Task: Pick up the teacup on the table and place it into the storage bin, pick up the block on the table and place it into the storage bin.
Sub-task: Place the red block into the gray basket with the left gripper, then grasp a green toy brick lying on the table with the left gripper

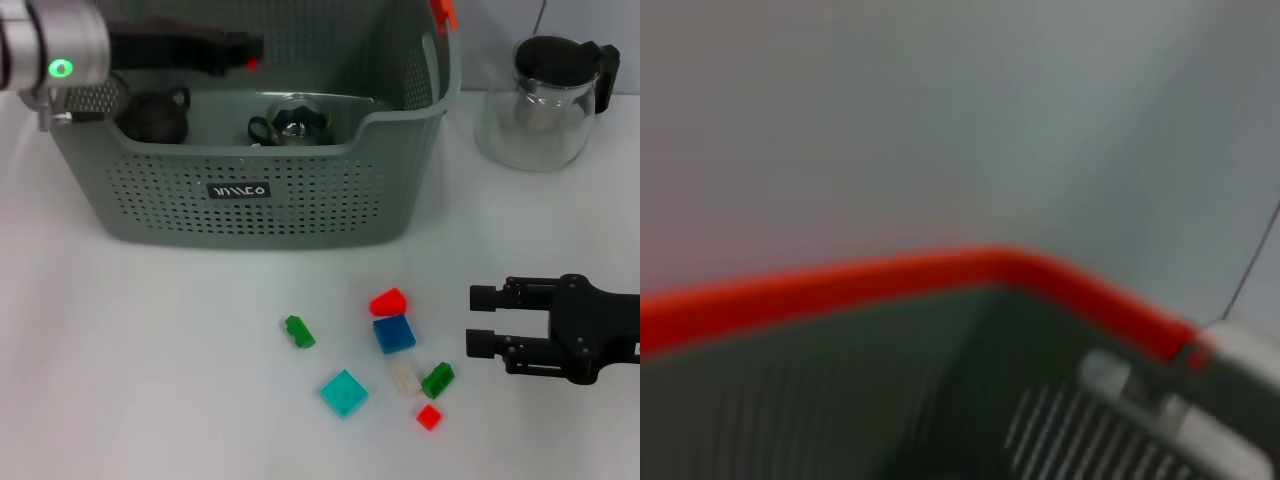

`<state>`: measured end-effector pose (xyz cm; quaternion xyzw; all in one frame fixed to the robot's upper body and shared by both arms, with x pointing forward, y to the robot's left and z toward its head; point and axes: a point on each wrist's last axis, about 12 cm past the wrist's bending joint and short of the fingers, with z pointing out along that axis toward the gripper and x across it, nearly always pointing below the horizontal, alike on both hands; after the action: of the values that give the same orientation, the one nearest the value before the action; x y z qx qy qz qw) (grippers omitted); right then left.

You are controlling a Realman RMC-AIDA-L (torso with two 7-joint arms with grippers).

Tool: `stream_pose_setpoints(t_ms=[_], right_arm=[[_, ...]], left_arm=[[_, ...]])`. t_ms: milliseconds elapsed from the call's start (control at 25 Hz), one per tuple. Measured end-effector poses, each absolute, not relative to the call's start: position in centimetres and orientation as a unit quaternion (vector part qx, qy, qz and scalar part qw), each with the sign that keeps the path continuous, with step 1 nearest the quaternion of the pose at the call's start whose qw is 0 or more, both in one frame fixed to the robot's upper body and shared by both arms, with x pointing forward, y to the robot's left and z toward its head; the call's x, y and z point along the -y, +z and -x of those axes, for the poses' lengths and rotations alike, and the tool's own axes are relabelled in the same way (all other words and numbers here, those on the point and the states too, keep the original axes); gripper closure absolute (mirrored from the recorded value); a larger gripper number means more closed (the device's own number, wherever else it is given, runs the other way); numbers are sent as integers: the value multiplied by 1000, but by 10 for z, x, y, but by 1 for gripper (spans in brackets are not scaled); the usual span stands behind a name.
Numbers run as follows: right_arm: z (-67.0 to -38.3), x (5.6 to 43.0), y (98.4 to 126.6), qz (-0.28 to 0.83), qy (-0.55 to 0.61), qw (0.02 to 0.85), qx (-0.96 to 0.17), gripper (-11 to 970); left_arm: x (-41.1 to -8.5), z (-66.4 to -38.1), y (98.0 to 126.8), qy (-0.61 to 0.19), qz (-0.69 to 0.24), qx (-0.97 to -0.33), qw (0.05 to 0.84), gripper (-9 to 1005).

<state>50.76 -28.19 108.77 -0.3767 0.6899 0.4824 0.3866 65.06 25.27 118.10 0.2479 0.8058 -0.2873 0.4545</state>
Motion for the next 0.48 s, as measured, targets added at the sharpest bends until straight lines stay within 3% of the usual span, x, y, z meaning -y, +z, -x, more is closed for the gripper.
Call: stream_pose_setpoints(t_ms=[280, 400, 480], right_arm=[[-507, 282, 1087, 376, 482, 387, -690, 315], [-507, 283, 1087, 375, 483, 387, -690, 316], [-506, 283, 1087, 374, 483, 387, -690, 316]], left_arm=[[-248, -653, 1177, -293, -216, -826, 431, 796], [-256, -643, 1186, -341, -210, -796, 453, 727], [-267, -624, 1195, -401, -223, -737, 496, 658]])
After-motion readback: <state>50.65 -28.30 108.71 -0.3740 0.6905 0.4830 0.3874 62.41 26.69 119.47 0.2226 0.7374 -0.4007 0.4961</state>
